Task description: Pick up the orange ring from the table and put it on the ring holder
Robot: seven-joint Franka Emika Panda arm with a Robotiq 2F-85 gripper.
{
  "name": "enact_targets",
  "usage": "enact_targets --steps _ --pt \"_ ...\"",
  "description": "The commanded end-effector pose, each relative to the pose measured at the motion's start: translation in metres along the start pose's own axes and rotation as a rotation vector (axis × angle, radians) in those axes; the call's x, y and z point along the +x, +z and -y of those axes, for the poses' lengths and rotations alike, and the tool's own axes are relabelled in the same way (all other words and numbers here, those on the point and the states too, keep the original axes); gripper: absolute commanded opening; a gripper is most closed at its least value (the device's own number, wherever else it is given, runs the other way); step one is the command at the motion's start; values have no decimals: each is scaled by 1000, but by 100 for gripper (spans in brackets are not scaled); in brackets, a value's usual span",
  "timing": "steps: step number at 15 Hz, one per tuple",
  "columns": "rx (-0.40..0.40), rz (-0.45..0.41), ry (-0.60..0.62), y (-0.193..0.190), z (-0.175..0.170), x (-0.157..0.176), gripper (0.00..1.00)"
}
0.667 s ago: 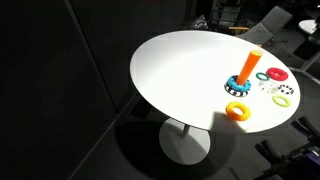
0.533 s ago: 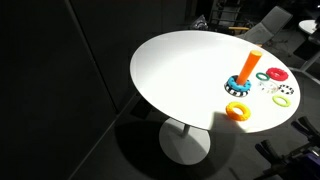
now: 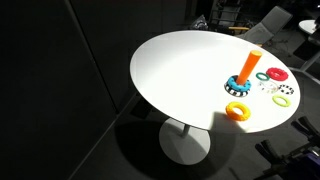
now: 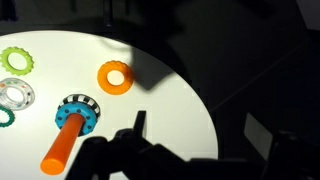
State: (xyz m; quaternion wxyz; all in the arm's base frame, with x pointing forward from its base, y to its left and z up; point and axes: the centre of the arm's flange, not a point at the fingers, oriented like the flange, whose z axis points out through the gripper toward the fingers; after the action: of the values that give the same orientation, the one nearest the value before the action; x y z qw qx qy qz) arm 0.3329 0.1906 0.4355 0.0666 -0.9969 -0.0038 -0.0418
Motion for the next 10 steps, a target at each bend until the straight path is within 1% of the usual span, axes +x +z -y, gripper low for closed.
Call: enact_targets --steps 1,10 --pt "-7 7 16 7 -4 6 100" --pt "-21 38 97 42 -28 32 100"
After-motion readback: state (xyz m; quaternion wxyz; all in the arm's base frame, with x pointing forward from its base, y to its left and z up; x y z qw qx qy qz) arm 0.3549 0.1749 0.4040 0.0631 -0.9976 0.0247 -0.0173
